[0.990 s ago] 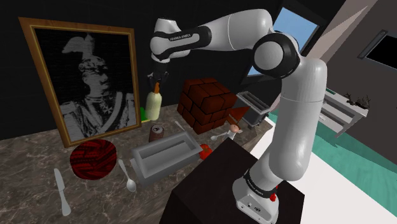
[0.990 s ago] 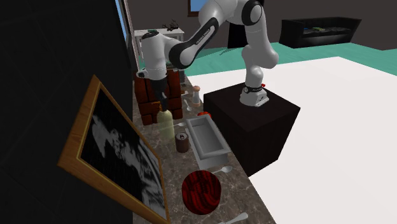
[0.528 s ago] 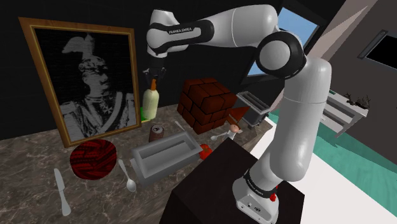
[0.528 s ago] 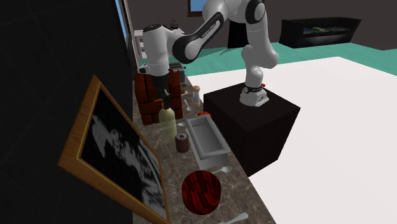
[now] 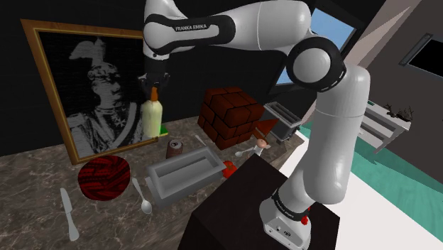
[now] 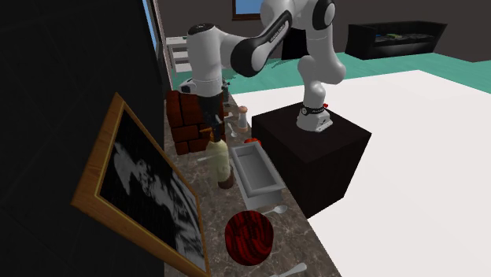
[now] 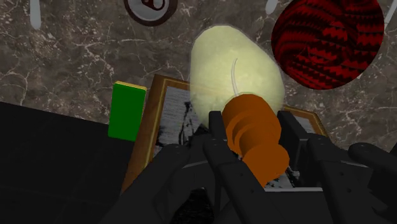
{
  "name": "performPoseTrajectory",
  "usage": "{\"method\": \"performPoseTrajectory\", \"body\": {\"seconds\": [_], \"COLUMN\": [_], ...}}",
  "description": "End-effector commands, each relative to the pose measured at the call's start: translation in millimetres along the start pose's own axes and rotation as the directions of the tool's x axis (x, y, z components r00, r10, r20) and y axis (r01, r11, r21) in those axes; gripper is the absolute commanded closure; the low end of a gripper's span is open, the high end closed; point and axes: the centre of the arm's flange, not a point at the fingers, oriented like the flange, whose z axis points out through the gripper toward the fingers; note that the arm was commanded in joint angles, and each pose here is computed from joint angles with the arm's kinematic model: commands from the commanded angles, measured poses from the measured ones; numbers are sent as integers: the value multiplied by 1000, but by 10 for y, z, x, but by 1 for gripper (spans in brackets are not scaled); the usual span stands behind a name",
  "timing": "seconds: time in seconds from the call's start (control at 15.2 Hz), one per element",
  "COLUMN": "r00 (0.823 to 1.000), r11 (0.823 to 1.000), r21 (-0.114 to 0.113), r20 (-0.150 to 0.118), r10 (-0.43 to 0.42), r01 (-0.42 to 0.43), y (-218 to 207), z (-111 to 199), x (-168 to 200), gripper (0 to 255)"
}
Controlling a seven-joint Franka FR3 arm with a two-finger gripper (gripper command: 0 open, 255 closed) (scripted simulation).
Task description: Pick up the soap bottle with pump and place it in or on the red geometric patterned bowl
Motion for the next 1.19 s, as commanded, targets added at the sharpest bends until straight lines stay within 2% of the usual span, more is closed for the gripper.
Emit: {"method": "performPoseTrajectory", "body": {"seconds": [0.0, 0.99, 1.12], "r00": [1000, 1000, 1000], "r11": [1000, 1000, 1000], "r21": [0, 0, 0], "r20": [0, 0, 0], "r10": [1, 1, 1], "r01": [-1, -1, -1], "y": [-271, -2219, -2217], "z": [-53, -520, -414], "x": [-22, -114, -114], "gripper": [255, 255, 255]}}
